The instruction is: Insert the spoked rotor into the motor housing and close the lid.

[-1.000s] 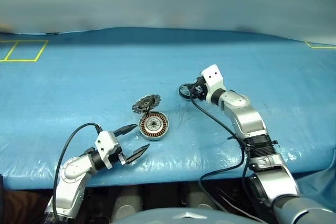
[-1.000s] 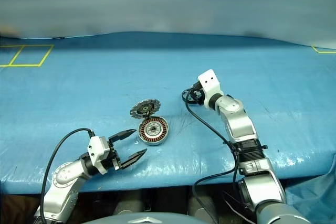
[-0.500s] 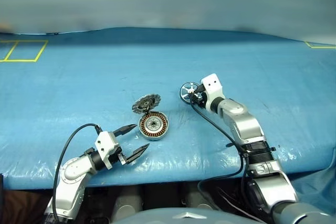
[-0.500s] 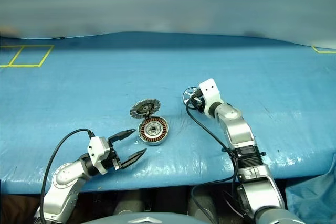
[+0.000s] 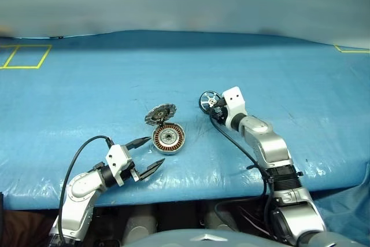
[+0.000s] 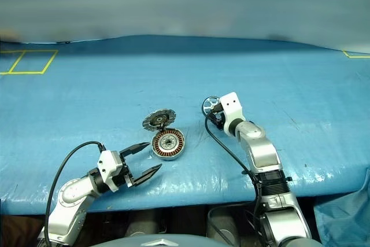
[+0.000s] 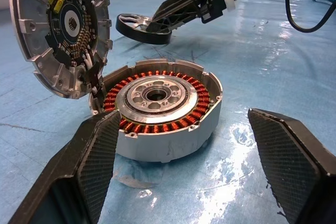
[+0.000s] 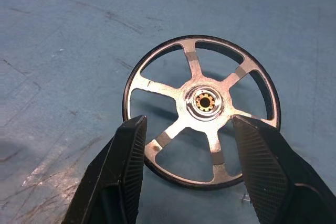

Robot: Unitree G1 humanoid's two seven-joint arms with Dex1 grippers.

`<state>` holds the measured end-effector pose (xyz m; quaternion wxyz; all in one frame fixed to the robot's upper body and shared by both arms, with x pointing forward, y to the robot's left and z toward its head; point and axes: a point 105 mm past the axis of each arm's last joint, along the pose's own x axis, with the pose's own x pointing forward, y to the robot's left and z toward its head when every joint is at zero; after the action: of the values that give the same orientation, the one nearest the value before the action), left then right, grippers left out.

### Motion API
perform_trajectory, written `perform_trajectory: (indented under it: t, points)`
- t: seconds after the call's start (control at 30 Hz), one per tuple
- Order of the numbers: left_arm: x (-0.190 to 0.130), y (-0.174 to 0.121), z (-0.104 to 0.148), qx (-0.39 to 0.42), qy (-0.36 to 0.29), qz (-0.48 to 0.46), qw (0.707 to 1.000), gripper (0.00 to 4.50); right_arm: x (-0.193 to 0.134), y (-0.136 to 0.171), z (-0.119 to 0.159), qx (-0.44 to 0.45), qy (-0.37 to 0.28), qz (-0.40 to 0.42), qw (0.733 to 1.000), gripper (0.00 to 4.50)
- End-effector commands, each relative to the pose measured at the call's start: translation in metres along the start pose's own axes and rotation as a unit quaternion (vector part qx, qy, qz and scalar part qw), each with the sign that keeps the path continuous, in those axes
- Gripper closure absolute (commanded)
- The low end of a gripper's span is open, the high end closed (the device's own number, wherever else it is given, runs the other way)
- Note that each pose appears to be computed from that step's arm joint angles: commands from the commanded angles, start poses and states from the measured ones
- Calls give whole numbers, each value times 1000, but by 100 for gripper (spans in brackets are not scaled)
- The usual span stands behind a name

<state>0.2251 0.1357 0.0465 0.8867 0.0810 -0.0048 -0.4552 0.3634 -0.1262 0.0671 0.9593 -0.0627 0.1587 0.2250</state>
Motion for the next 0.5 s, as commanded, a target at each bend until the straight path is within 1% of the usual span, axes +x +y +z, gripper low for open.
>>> perform_trajectory:
  t: [0.03,0.27,0.37,0.5]
  points:
    - [0,3,5,12,-10,9,1000,38,-6,-1,17,46,-38,5,998,179]
    - [3,3,6,15,-13,5,1000,38,-4,2,5,83,-24,7,996,179]
    - [3,3,5,16,-12,4,1000,38,-3,2,0,79,-12,4,997,179]
    - [1,2,4,14,-8,4,1000,38,-3,3,7,117,-33,12,993,179]
